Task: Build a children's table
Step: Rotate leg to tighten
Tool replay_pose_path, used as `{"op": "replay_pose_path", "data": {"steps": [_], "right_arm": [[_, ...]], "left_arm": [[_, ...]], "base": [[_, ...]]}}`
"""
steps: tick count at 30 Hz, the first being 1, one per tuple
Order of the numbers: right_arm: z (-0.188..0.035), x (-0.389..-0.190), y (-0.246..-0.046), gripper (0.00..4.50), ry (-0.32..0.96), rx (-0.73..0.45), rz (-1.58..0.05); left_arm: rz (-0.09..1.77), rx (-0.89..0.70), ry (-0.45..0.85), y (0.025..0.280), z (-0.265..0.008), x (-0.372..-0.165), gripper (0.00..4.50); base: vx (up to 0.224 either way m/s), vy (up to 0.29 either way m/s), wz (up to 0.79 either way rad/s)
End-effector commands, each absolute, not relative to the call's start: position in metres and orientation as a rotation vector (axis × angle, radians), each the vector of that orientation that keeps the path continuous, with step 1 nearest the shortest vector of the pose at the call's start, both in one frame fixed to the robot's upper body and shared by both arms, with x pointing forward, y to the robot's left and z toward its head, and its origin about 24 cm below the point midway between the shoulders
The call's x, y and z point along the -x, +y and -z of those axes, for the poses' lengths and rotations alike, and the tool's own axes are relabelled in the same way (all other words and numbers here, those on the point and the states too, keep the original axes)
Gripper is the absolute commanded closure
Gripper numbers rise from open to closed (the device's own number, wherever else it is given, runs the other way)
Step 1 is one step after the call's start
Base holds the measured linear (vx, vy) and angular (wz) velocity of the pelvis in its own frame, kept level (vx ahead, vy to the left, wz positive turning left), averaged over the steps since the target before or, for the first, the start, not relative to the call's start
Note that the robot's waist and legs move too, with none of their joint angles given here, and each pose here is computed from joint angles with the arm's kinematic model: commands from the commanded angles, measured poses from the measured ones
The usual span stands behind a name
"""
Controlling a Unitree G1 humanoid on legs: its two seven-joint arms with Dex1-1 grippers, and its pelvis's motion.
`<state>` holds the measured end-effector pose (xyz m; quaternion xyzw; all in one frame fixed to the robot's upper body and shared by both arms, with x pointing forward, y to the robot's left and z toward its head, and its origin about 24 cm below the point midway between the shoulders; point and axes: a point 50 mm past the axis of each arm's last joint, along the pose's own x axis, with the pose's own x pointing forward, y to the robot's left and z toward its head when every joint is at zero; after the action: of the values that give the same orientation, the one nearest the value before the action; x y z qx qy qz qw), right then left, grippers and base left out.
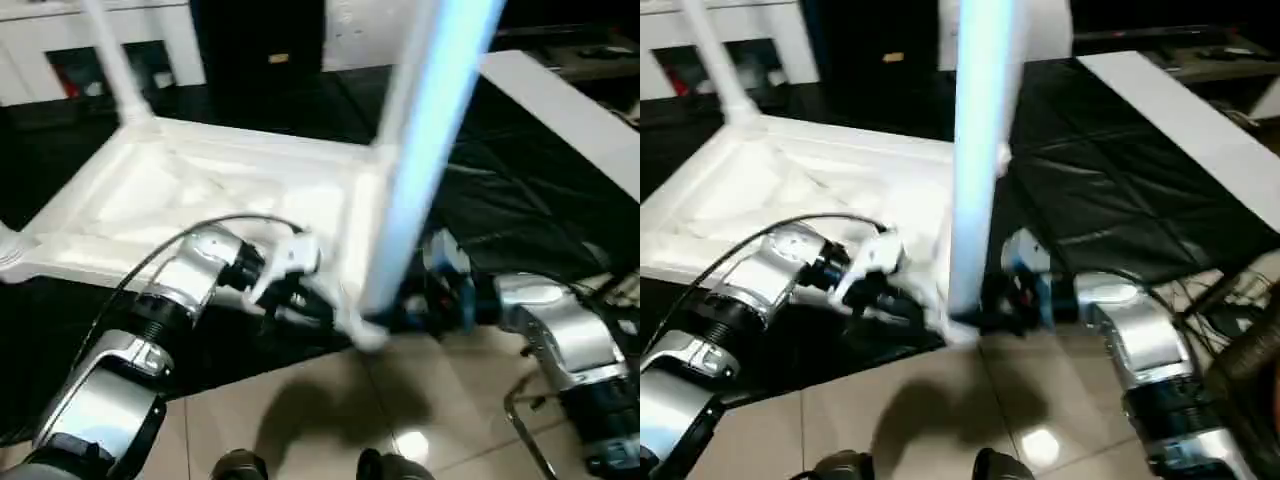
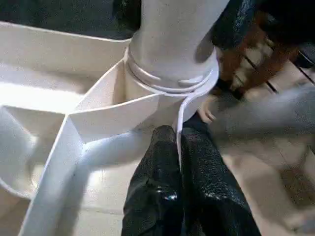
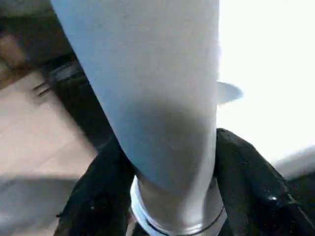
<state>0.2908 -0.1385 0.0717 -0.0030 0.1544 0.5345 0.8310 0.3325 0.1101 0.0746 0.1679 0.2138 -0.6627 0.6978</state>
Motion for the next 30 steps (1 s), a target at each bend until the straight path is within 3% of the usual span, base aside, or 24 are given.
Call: {"op": "replay_pose_path", "data": {"steps": [1, 4, 9, 13, 15, 17, 25, 26, 27, 28, 30], "right_arm": [[-0.071, -0.291, -0.106, 2.44, 0.323, -0.077, -1.137], [-0.072, -0.305, -0.087, 2.44, 0.322, -0.133, -0.964], [-0.074, -0.326, -0.066, 2.44, 0.349, -0.113, -0.729], [-0.076, -0.328, -0.06, 2.44, 0.311, -0.079, -0.7], [-0.077, -0.329, -0.059, 1.94, 0.295, -0.081, -0.692], [-0.078, -0.328, -0.058, 1.79, 0.283, -0.081, -0.689], [-0.082, -0.319, -0.079, 1.05, 0.192, -0.024, -0.75], [-0.082, -0.315, -0.093, 1.05, 0.165, -0.001, -0.783], [-0.082, -0.314, -0.094, 0.94, 0.164, 0.001, -0.786], [-0.081, -0.307, -0.11, 0.87, 0.154, 0.048, -0.843], [-0.081, -0.305, -0.115, 0.74, 0.154, 0.067, -0.862]], "left_arm": [[1.416, -0.278, 0.401, 0.08, -0.08, -0.336, 4.5], [1.268, -0.209, 0.384, 0.067, -0.085, -0.343, 4.5], [1.02, -0.163, 0.337, 0.057, -0.093, -0.359, 4.5], [0.977, -0.158, 0.319, 0.053, -0.096, -0.361, 4.5], [0.983, -0.153, 0.321, 0.051, -0.096, -0.359, 4.5], [0.989, -0.166, 0.32, 0.051, -0.096, -0.358, 4.5], [1.127, -0.252, 0.329, 0.065, -0.087, -0.348, 4.5], [1.165, -0.291, 0.329, 0.071, -0.086, -0.346, 4.5], [1.167, -0.292, 0.33, 0.072, -0.086, -0.346, 4.5], [1.213, -0.326, 0.338, 0.08, -0.084, -0.344, 4.5], [1.229, -0.34, 0.337, 0.082, -0.084, -0.343, 4.5]], "base": [[0.0, 0.0, 0.0], [-0.014, 0.011, -0.06], [-0.008, 0.018, -0.07], [0.0, 0.0, 0.0], [0.0, 0.0, 0.0], [0.0, 0.0, 0.0], [0.0, 0.0, 0.0], [0.0, 0.0, 0.0], [0.0, 0.0, 0.0], [0.0, 0.0, 0.0], [0.0, 0.0, 0.0]]}}
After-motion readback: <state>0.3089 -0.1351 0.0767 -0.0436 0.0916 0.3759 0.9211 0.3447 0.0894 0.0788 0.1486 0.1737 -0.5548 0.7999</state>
